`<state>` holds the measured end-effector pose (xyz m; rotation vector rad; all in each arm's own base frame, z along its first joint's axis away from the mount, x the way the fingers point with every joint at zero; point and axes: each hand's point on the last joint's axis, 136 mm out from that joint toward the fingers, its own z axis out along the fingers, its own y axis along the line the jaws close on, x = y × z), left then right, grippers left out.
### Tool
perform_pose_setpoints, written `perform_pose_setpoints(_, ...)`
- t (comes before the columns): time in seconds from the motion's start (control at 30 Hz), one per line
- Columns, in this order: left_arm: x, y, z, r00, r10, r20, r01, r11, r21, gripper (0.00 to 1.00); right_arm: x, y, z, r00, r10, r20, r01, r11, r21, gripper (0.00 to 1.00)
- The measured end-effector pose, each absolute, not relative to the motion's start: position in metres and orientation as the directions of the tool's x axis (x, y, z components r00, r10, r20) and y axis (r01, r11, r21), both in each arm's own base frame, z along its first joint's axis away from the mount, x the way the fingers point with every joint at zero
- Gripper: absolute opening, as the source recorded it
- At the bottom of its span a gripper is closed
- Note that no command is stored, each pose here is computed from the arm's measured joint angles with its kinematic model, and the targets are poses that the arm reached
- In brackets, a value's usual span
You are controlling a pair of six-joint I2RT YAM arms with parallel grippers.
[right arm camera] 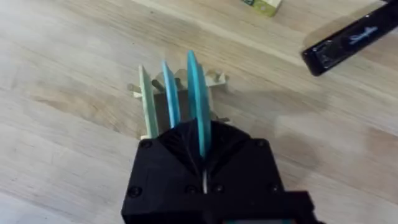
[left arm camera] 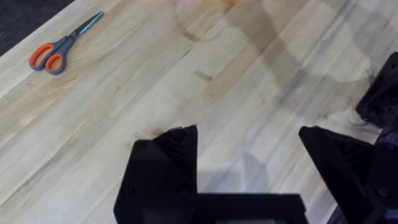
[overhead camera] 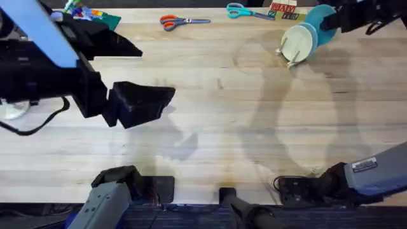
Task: Pick up the plates from the table one by one and place each into a slot on the dish rack.
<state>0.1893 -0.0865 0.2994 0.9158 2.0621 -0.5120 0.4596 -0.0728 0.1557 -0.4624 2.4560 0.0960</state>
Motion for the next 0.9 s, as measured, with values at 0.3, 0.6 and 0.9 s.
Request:
perform_pose_setpoints(0.3, 0.189, -0.086, 0.299, -0.414, 0.428, -0.803, 0.754, 0.655, -0.039, 0.993, 0.465, -0.064, 0.144, -0.743, -0.317, -0.589, -0.370, 0.928, -0.033, 0.029)
perform_pose_setpoints(0.6, 0.189, -0.086, 0.299, -0.413, 0.428, -0.803, 0.754, 0.655, -0.039, 0.993, 0.465, -0.064, 0.145, -0.741, -0.318, -0.592, -0.370, 0.928, -0.035, 0.029)
perform_pose_setpoints(0.9, 0.189, -0.086, 0.299, -0.414, 0.428, -0.803, 0.754, 0.655, -0.039, 0.993, 0.467, -0.065, 0.143, -0.741, -0.318, -0.592, -0.370, 0.928, -0.035, 0.030)
